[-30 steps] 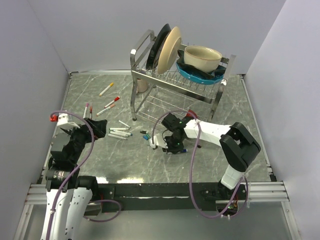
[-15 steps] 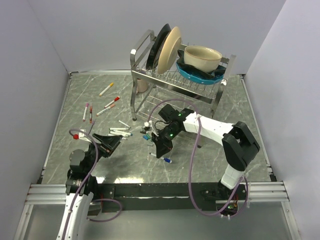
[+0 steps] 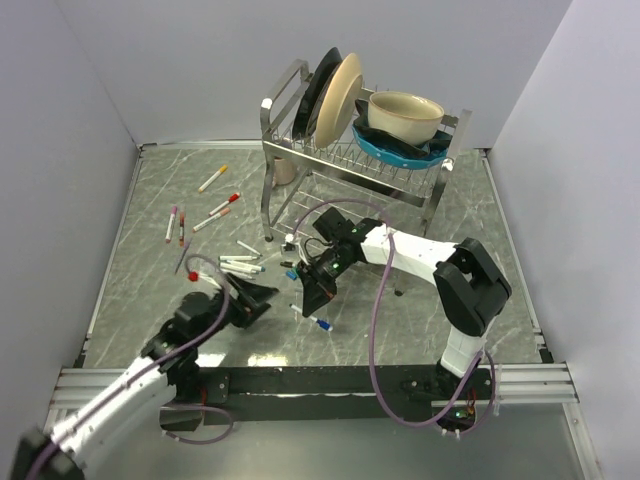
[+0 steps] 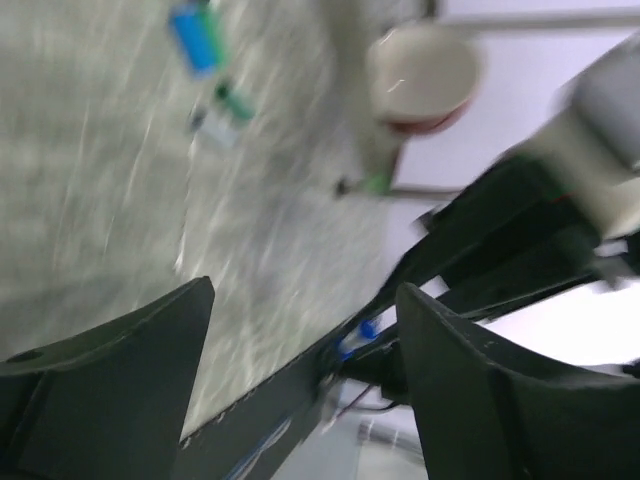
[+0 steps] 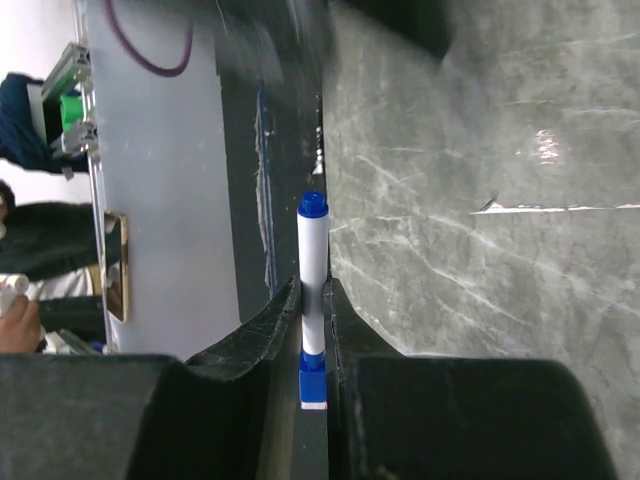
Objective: Open the pen caps
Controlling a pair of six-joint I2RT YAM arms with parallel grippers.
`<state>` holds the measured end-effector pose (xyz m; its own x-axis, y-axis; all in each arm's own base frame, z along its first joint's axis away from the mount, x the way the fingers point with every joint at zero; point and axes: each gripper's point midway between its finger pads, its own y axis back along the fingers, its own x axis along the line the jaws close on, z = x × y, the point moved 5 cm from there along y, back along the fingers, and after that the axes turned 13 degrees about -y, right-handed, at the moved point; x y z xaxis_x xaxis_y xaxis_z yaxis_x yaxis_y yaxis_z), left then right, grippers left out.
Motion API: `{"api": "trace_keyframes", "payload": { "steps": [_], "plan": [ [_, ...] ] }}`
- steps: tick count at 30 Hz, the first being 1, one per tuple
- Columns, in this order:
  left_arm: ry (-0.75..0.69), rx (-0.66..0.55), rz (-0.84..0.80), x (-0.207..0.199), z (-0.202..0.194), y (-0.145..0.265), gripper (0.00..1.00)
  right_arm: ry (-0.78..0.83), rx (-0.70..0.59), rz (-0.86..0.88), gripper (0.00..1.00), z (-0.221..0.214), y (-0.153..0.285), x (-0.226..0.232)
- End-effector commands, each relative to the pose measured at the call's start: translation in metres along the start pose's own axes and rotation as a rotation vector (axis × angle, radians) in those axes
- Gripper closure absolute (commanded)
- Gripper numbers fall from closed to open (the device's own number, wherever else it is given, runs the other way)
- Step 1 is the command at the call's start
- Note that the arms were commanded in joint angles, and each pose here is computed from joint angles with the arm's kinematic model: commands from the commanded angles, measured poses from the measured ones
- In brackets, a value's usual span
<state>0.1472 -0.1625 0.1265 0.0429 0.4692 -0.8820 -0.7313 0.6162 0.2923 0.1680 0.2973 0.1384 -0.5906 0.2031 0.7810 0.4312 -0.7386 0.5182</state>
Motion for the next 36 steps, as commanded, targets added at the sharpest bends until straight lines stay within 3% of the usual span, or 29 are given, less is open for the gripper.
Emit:
{"api": "trace_keyframes", "payload": {
  "steps": [1,10,13,24,29,31,33,36],
  "plan": [
    [0.008,-0.115,0.035,-0.027,0.008,-0.015,0.26,-0.028,-0.038,-0.02,1.0,0.009,-0.001,-0.005],
    [0.007,-0.105,0.038,-0.046,-0.005,-0.028,0.34,-0.05,-0.051,-0.033,1.0,0.011,-0.001,-0.008],
    [0.012,-0.09,0.032,-0.048,-0.011,-0.03,0.42,-0.056,-0.053,-0.027,1.0,0.011,0.0,-0.007],
    [0.02,-0.065,0.128,-0.056,-0.03,-0.043,0.49,-0.083,-0.09,-0.059,1.0,0.016,0.003,-0.014],
    [0.021,-0.052,0.151,-0.059,-0.038,-0.051,0.68,-0.09,-0.098,-0.055,1.0,0.017,0.005,-0.014],
    [0.023,-0.048,0.146,-0.06,-0.04,-0.051,0.86,-0.087,-0.1,-0.053,1.0,0.017,0.005,-0.013],
    [0.021,-0.055,0.151,-0.059,-0.039,-0.051,0.98,-0.086,-0.103,-0.051,1.0,0.017,0.006,-0.013],
    [0.029,-0.088,0.173,-0.053,-0.033,-0.046,0.99,-0.082,-0.101,-0.046,0.91,0.017,0.007,-0.013]
  ]
}}
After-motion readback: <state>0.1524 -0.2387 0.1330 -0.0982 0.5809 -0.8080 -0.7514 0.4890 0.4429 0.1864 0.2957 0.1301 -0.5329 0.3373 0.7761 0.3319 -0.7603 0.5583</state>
